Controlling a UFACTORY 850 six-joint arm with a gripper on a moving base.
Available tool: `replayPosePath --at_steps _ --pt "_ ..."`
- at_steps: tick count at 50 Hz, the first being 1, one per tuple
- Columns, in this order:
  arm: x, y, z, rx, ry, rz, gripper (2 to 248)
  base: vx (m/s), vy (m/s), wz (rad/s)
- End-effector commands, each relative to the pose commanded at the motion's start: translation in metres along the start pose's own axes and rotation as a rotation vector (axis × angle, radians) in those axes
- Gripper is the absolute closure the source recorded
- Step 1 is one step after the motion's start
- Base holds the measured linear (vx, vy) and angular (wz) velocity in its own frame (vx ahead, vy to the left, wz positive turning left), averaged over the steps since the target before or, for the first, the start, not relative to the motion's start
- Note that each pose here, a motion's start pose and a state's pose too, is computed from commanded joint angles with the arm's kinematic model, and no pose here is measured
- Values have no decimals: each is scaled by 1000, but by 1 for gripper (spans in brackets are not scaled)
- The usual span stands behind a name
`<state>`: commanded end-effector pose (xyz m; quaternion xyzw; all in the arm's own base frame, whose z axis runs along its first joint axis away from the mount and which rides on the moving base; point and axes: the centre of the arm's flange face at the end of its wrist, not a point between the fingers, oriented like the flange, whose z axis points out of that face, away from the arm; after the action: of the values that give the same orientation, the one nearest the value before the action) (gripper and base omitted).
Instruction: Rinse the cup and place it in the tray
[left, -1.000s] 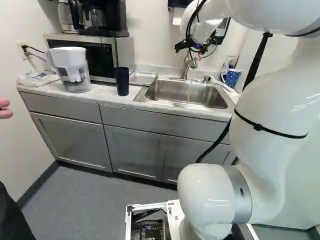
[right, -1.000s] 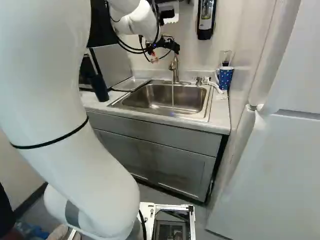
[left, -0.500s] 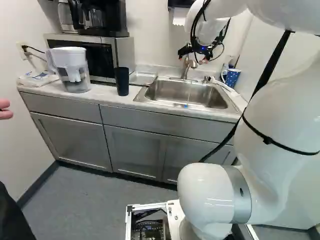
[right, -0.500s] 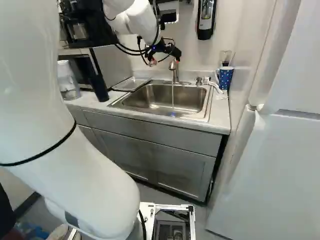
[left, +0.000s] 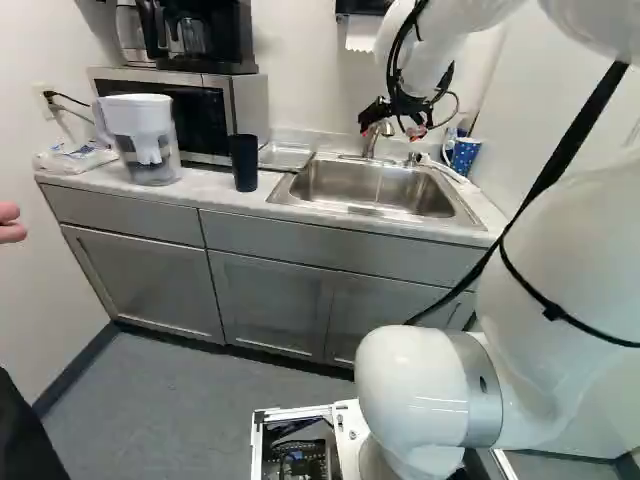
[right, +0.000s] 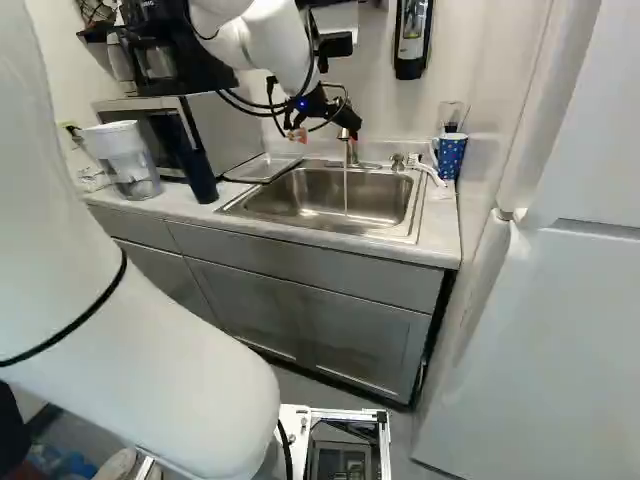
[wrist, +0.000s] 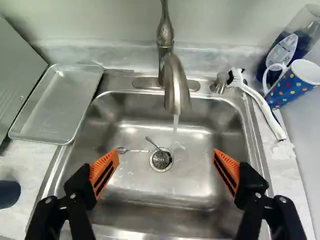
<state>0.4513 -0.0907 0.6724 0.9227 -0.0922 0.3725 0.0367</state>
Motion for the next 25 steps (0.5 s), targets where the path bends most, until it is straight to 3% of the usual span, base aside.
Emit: replayPosePath --at_steps 25 --pt "-6 -1 -4 2 -18 -2 3 0 0 0"
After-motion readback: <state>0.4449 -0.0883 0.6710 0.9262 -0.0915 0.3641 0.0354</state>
